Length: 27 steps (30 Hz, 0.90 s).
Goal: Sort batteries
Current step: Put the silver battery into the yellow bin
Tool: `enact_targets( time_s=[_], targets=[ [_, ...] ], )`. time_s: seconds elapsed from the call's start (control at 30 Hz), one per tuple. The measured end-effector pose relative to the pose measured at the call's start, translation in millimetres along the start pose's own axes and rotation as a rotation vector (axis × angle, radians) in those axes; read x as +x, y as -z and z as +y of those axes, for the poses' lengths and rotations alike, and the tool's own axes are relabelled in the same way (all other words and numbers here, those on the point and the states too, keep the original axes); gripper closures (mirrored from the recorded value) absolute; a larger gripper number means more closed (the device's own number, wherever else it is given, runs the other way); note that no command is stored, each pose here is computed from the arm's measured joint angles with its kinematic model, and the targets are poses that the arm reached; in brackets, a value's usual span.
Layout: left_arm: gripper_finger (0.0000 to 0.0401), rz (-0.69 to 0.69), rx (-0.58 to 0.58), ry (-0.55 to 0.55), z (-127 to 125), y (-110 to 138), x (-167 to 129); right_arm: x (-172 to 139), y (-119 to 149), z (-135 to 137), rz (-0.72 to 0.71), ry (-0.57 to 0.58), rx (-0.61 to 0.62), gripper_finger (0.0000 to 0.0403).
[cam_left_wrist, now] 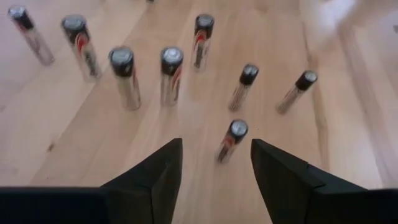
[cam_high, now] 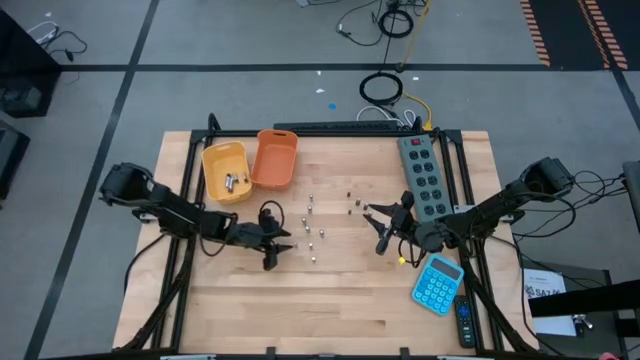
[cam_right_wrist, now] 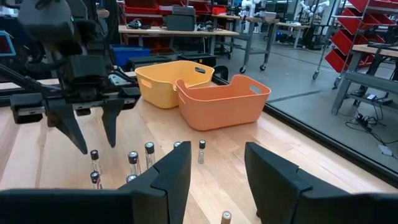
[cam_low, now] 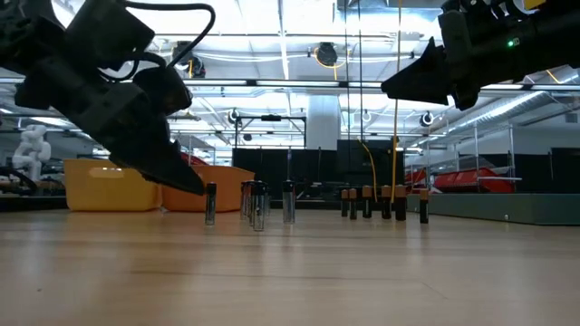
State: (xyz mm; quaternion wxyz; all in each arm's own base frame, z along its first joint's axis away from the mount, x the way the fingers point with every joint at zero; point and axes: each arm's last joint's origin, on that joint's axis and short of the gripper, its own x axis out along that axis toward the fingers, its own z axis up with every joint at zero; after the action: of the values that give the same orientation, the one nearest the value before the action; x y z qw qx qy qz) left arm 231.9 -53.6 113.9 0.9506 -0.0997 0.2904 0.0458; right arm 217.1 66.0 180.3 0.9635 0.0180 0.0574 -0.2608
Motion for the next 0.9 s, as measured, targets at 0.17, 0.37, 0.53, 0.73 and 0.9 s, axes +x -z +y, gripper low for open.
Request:
enact_targets(
  time_s=[0.17,0.37,0.53,0.73,0.9],
  targets=[
    [0.0200,-0.036,0.006,0.015,-2,1,7,0,0,0,0.000,0.000,0.001,0.0259],
    [0.0199,-0.045,0.002,0.018,-2,5,13,0,0,0,0.000,0.000,0.001,0.0259],
    [0.0200,-0.057,-0.003,0.023,-2,7,17,0,0,0,0.000,0.000,0.001,0.0259],
    [0.0222,-0.066,-0.010,0.017,-2,9,20,0,0,0,0.000,0.000,0.001,0.0259],
    [0.0318,-0.084,-0.010,0.020,-3,8,21,0,0,0,0.001,0.000,0.001,0.0259]
  ],
)
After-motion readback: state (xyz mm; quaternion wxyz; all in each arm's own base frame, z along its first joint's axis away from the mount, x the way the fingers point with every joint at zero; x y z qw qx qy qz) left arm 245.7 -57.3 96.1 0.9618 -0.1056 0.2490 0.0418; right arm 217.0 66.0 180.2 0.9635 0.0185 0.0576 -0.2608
